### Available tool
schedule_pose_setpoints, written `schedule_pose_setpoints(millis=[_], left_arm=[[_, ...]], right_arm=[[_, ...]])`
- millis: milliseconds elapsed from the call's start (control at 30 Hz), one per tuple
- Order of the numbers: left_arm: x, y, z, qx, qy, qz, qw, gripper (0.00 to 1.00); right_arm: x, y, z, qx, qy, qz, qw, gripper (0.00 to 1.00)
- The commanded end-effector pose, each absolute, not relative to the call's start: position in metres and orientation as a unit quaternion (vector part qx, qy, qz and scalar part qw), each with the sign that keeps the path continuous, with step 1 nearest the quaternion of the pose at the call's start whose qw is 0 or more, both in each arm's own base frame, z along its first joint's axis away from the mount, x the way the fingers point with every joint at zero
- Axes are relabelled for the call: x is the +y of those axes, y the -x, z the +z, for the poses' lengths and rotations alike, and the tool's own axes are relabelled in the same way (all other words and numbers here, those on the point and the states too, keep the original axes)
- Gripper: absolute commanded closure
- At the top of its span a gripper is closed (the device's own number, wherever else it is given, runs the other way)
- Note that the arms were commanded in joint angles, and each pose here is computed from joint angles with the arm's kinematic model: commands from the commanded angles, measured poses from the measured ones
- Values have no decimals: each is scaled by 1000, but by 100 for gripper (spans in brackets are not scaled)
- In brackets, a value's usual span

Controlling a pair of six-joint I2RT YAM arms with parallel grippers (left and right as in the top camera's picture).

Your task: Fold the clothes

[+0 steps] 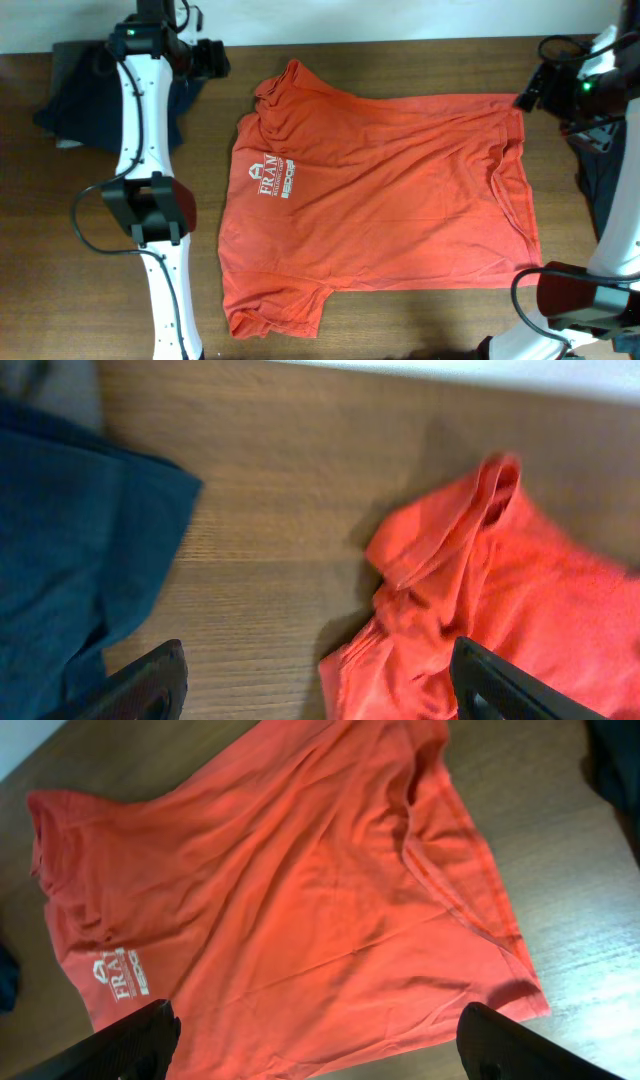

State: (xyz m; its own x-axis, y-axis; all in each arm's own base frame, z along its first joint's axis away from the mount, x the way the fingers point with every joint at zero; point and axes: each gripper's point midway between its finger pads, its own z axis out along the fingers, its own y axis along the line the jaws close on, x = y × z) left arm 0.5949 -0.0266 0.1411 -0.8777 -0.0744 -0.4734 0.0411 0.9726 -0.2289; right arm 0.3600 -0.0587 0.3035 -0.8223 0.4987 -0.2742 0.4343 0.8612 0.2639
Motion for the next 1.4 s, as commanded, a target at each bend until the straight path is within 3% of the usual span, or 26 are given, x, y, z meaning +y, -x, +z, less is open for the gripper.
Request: schedule_pose_setpoints(millis=[0,167,533,933,1367], left_arm=[[-60,-589,98,960,-136,-115,216,16],[-81,-588,68,955,-199,-98,199,16],[-83,-599,33,958,-205,-50,192,18],[-74,-614,32,952,-214,-15,217,36],[-75,-611,1,957,-215,-20,195,37]], right_arm=[[-39,-360,305,957,-213,101,166,7],[-32,-361,302,963,-198,86,164,6],[-34,-361,300,964,-195,73,162,5],[-36,-361,300,965,-196,68,163,5],[-36,-361,300,965,-196,68,162,5]])
